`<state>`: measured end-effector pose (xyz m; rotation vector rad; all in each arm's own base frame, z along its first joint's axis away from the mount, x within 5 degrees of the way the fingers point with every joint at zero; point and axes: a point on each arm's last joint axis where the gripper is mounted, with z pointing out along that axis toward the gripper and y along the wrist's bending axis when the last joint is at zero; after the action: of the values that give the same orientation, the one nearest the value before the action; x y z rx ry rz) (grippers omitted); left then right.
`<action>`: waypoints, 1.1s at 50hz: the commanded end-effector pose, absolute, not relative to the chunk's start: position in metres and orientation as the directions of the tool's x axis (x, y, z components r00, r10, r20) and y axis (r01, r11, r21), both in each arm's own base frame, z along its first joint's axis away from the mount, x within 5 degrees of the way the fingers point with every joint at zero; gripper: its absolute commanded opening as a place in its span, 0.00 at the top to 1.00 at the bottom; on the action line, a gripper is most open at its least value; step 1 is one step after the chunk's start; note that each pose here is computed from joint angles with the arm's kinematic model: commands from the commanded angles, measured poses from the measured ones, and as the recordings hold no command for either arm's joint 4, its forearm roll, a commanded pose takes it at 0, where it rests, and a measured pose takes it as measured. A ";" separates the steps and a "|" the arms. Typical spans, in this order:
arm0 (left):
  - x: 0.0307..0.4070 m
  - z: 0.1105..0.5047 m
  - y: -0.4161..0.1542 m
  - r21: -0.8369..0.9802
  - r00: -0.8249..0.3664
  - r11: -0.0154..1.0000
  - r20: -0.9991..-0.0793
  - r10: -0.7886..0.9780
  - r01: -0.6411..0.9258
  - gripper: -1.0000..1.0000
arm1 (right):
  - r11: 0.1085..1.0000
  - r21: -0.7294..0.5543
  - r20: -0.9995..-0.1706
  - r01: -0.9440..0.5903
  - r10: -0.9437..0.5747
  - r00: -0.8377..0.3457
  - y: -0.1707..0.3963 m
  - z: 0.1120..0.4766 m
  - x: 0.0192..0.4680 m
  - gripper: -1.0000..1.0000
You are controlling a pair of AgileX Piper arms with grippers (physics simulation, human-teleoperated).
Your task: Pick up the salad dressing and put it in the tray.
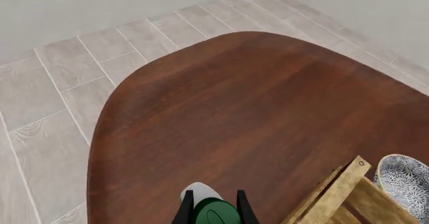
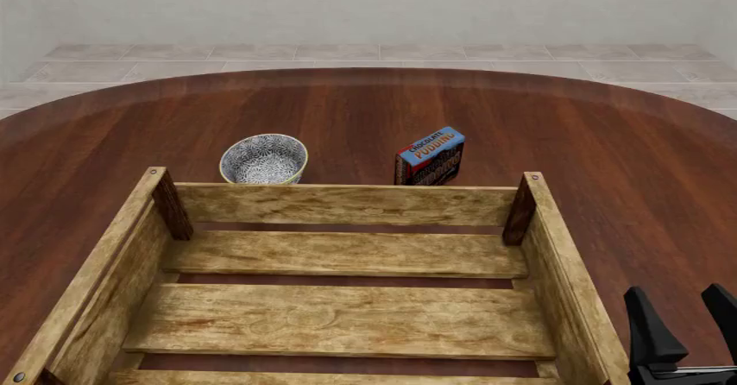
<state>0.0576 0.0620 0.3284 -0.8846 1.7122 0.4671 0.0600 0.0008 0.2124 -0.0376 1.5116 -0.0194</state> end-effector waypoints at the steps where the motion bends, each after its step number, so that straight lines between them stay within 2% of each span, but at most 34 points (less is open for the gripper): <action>1: 0.048 0.369 0.042 -0.092 -0.100 0.732 -0.972 -0.214 -0.675 1.00 | 0.999 -0.035 -0.998 -0.010 -0.034 0.060 0.001 0.213 0.060 0.00; 21: 0.036 0.444 0.018 0.010 -0.061 0.894 -0.998 -0.020 -0.448 1.00 | 0.999 -0.032 -0.998 -0.009 -0.031 0.059 0.001 0.212 0.060 0.00; 36: 0.032 0.467 0.006 0.076 -0.030 0.977 -0.997 0.071 -0.199 1.00 | 0.999 -0.031 -0.998 -0.010 -0.030 0.059 0.001 0.212 0.060 0.00; 44: 0.046 0.473 0.004 0.121 -0.016 0.990 -0.993 0.121 -0.077 1.00 | 0.999 -0.032 -0.998 -0.012 -0.032 0.060 0.001 0.212 0.060 0.00; 48: 0.046 0.473 0.004 0.121 -0.016 0.990 -0.993 0.121 -0.077 1.00 | 0.999 -0.032 -0.998 -0.012 -0.032 0.060 0.001 0.212 0.060 0.00; 50: 0.062 0.475 0.000 0.140 -0.002 0.990 -0.990 0.140 0.005 1.00 | 0.999 -0.030 -0.998 -0.009 -0.030 0.061 0.001 0.213 0.060 0.00; 55: 0.074 0.477 -0.006 0.147 0.007 0.986 -0.989 0.147 0.079 1.00 | 1.000 -0.030 -0.998 -0.009 -0.029 0.061 0.001 0.213 0.060 0.00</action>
<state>0.0551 0.0041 0.4688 0.0193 1.5941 0.1341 0.0601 0.0007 0.2125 -0.0326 1.5107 -0.0152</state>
